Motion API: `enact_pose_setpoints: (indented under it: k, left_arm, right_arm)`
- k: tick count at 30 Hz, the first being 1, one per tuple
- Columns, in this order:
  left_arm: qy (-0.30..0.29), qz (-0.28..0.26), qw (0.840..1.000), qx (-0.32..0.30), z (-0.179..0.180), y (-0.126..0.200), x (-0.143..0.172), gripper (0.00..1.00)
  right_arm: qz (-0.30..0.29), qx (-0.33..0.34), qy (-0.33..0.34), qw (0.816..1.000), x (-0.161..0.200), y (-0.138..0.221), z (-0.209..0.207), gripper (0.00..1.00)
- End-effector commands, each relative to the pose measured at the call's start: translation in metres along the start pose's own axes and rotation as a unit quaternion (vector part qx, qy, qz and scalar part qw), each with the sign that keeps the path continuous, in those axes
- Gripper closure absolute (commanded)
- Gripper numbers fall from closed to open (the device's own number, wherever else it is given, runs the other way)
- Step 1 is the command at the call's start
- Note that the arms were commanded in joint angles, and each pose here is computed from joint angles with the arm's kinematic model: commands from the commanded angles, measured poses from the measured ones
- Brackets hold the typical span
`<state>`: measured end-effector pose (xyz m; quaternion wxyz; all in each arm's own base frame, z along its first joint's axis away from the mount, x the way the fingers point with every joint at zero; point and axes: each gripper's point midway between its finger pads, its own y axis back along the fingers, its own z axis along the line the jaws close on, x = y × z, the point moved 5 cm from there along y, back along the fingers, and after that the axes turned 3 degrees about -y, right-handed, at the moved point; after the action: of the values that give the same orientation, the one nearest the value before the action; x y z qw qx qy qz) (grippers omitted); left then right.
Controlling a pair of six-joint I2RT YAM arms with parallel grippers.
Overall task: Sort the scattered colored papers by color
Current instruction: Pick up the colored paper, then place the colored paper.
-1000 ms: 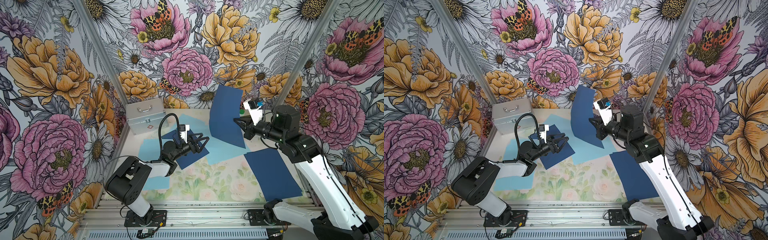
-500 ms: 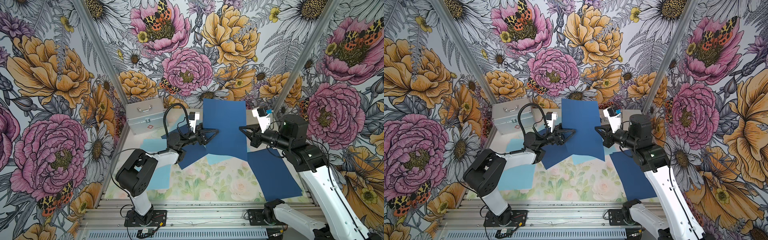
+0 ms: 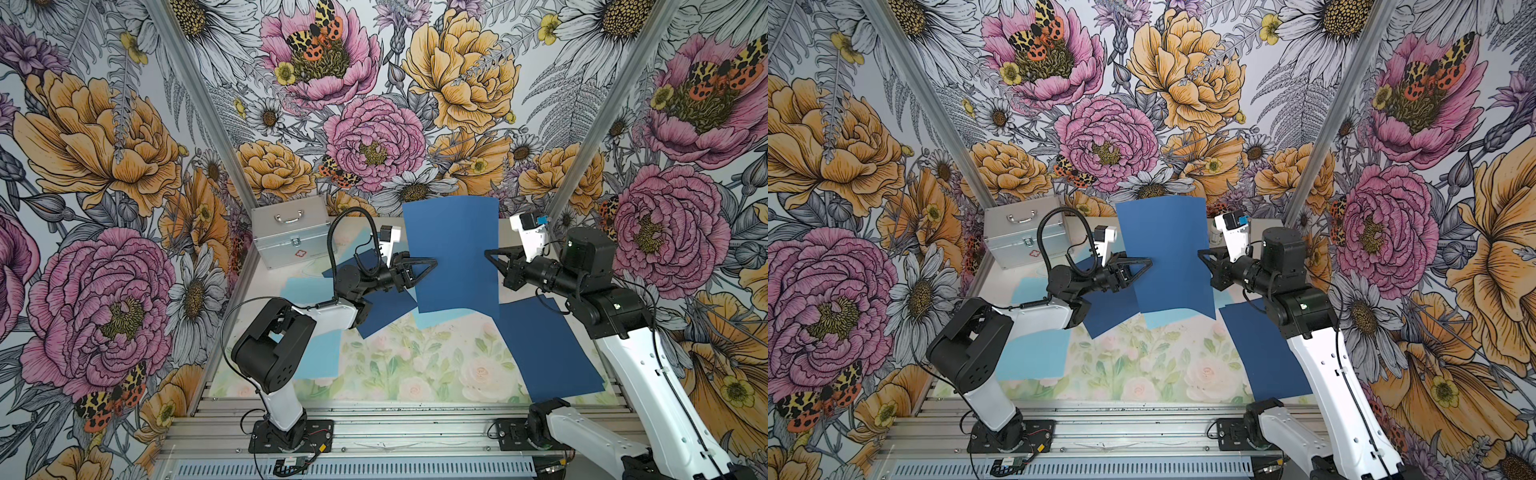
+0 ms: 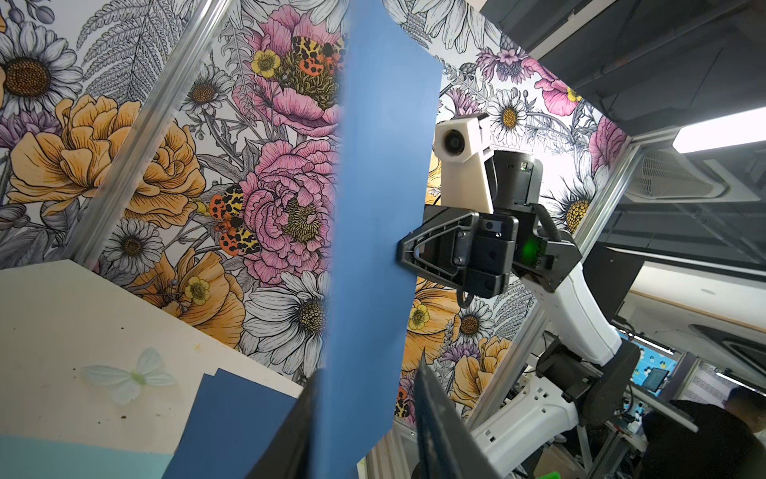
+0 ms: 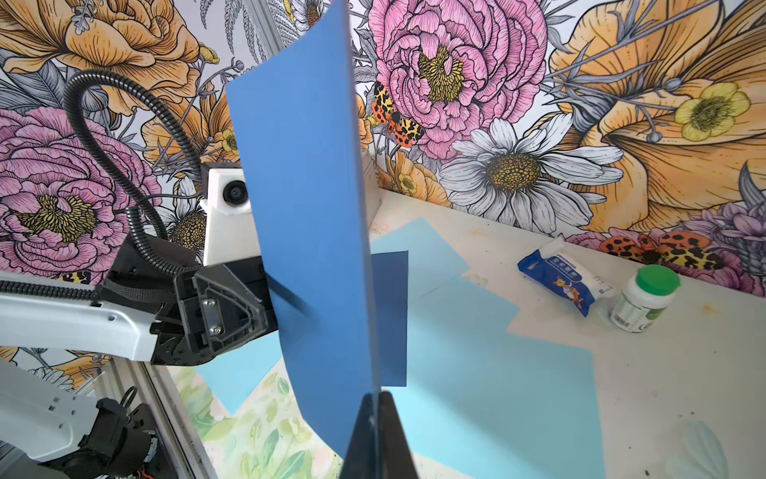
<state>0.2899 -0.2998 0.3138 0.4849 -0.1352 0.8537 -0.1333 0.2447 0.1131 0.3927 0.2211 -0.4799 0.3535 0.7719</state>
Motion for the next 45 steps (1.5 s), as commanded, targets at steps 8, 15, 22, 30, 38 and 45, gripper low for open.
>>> enact_pose_setpoints:
  k: [8, 15, 22, 30, 38, 45]
  left_arm:
    - [0.0, 0.005, 1.0, -0.017, 0.008, 0.011, 0.009, 0.78]
    - [-0.002, 0.014, 0.999, -0.046, 0.013, 0.014, 0.012, 0.91]
    - [-0.001, 0.028, 0.997, -0.076, 0.019, 0.014, 0.013, 1.0]
    - [0.003, 0.081, 0.981, -0.178, 0.038, 0.014, 0.02, 1.0]
    - [-0.013, 0.165, 0.94, -0.298, 0.04, 0.002, 0.026, 1.0]
    - [0.01, 0.198, 0.942, -0.27, 0.021, -0.061, 0.037, 1.0]
  right_arm:
    - [0.004, 0.028, -0.018, 0.999, 0.002, -0.007, -0.014, 1.0]
    - [0.009, 0.038, -0.024, 0.999, 0.004, -0.012, -0.02, 1.0]
    - [0.014, 0.05, -0.034, 0.998, 0.005, -0.015, -0.026, 1.0]
    - [0.018, 0.191, -0.064, 0.979, 0.01, -0.012, -0.066, 0.25]
    - [0.003, 0.322, -0.111, 0.94, 0.009, 0.015, -0.098, 0.13]
    - [-0.016, 0.339, -0.153, 0.928, 0.002, 0.043, -0.089, 0.11]
